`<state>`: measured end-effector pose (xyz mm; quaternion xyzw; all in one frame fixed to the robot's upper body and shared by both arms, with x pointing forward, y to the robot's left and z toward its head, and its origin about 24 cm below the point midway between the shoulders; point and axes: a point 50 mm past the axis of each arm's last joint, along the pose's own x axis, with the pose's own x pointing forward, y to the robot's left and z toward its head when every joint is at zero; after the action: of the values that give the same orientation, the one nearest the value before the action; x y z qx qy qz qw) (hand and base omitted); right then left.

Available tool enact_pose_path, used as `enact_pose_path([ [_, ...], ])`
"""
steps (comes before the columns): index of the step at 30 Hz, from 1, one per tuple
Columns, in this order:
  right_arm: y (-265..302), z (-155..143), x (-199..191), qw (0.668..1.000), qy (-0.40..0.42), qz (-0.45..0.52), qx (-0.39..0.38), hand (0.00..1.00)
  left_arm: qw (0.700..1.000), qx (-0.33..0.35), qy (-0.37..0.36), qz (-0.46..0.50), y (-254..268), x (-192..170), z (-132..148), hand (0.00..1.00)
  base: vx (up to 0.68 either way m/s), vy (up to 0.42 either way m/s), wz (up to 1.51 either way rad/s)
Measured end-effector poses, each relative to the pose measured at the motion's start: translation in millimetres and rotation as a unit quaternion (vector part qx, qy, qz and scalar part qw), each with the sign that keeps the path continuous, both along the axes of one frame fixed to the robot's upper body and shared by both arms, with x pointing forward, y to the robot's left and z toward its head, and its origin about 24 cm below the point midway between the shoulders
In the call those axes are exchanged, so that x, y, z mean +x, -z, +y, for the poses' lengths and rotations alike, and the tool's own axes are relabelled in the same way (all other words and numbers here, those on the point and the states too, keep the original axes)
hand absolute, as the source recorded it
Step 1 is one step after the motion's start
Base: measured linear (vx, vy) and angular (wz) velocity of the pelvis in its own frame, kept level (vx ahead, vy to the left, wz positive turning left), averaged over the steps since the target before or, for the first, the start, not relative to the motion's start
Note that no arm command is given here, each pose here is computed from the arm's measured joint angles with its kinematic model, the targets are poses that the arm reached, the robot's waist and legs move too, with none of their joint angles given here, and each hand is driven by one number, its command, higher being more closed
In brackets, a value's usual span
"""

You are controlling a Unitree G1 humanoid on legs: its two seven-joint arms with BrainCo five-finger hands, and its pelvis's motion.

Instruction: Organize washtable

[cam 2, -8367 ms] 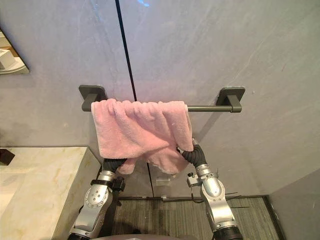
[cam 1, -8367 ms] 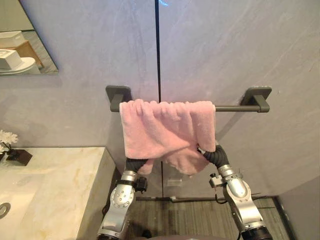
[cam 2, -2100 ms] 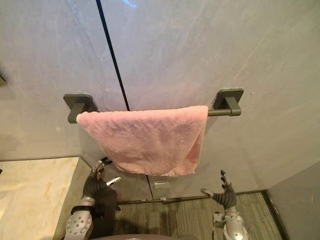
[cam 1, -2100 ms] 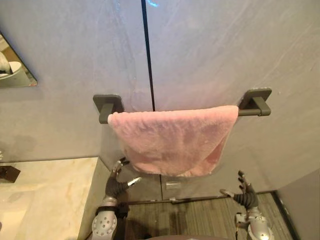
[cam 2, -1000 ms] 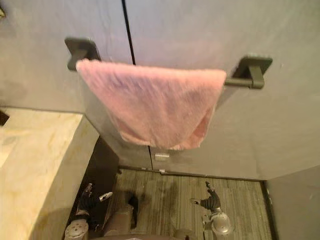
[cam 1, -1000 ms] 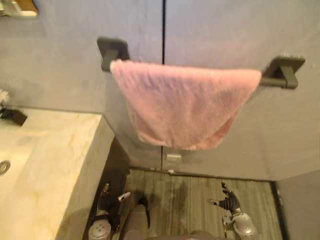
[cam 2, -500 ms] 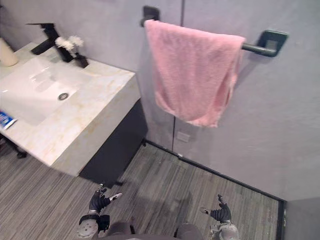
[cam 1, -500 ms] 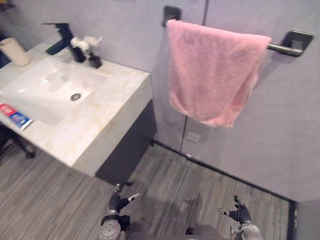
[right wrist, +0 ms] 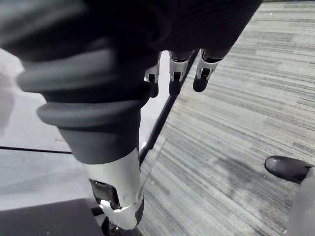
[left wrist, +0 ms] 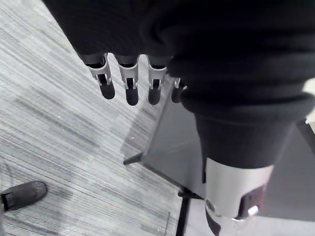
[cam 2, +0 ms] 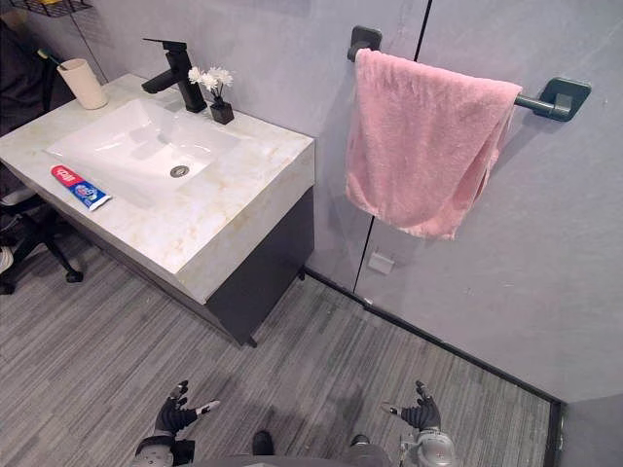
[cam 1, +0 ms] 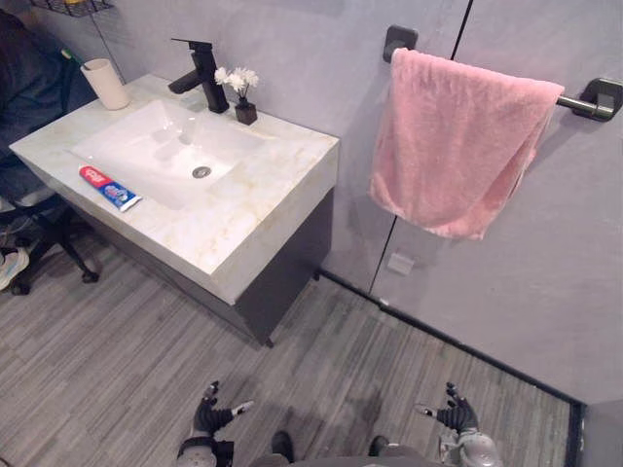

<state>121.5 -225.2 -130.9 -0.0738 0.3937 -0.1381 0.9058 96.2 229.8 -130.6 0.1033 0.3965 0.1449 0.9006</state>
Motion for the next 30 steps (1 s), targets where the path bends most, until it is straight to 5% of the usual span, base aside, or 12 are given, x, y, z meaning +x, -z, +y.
enact_pose_path([
  [8, 0.1, 4.5, 4.7, 1.000, -0.027, 0.003, -0.009, 0.00, 0.996, -0.022, -0.086, -0.020, -0.6, -0.7, 5.7, 0.00, 0.02, 0.098, 1.58],
  [12, -15.7, 11.4, 39.2, 0.997, -0.046, -0.054, -0.018, 0.00, 0.992, -0.007, -0.125, -0.002, 0.5, -21.2, 19.3, 0.00, 0.10, 0.152, 0.91],
  [19, -22.7, 43.2, 63.4, 0.991, -0.105, -0.081, -0.001, 0.00, 0.992, -0.002, -0.124, 0.004, 1.0, -23.2, 23.8, 0.00, 0.04, 0.045, 0.13],
  [25, -13.8, 35.5, 39.7, 0.993, -0.105, -0.050, -0.007, 0.00, 0.995, 0.009, -0.091, -0.030, -8.4, -1.1, 24.4, 0.00, 0.11, 0.100, 1.07],
  [30, -14.1, 58.9, 40.8, 0.986, -0.153, -0.057, 0.014, 0.00, 0.997, 0.007, -0.065, -0.035, -8.2, 9.9, 16.0, 0.00, 0.25, 0.011, 0.86],
])
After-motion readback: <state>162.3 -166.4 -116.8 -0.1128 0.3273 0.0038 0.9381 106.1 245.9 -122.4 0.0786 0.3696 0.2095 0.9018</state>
